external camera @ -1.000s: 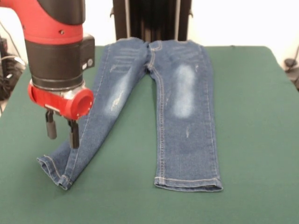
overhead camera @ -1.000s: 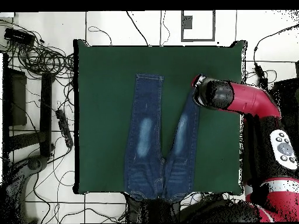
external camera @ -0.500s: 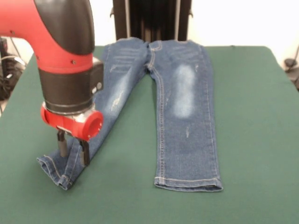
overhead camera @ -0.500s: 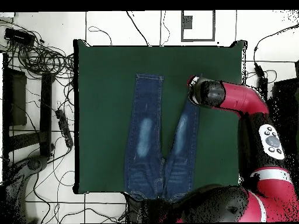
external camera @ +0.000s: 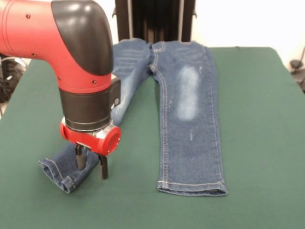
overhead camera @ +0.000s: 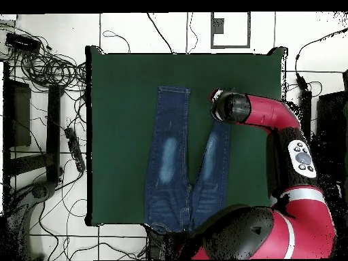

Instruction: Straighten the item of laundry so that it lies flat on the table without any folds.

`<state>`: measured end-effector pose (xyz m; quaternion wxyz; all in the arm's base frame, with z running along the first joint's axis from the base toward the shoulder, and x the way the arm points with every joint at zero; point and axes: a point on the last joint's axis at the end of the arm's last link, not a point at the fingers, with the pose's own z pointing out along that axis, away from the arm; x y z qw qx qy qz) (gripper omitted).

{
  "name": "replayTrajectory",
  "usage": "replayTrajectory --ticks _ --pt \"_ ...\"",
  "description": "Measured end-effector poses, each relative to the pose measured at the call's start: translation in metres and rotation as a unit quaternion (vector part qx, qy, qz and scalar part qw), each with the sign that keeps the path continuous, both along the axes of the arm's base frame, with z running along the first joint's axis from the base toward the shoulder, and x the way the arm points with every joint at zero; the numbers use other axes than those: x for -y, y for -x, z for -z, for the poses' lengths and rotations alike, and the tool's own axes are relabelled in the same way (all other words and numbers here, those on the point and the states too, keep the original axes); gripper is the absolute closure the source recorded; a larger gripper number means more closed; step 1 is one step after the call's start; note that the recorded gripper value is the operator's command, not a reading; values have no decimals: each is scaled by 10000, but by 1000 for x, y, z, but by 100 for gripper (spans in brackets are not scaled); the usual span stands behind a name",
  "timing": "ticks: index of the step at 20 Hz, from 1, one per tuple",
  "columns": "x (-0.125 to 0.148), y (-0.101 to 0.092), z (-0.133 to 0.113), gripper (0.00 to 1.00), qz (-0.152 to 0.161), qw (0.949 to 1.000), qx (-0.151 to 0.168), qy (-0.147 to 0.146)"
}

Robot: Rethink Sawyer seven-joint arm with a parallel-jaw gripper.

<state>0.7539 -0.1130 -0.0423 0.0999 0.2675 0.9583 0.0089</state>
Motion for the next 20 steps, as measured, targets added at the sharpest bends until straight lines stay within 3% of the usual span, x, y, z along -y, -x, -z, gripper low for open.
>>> replayTrajectory --ticks 11,20 --pt "2 -14 1 0 20 9999 128 49" --pt "14 -37 -13 0 115 9991 386 108"
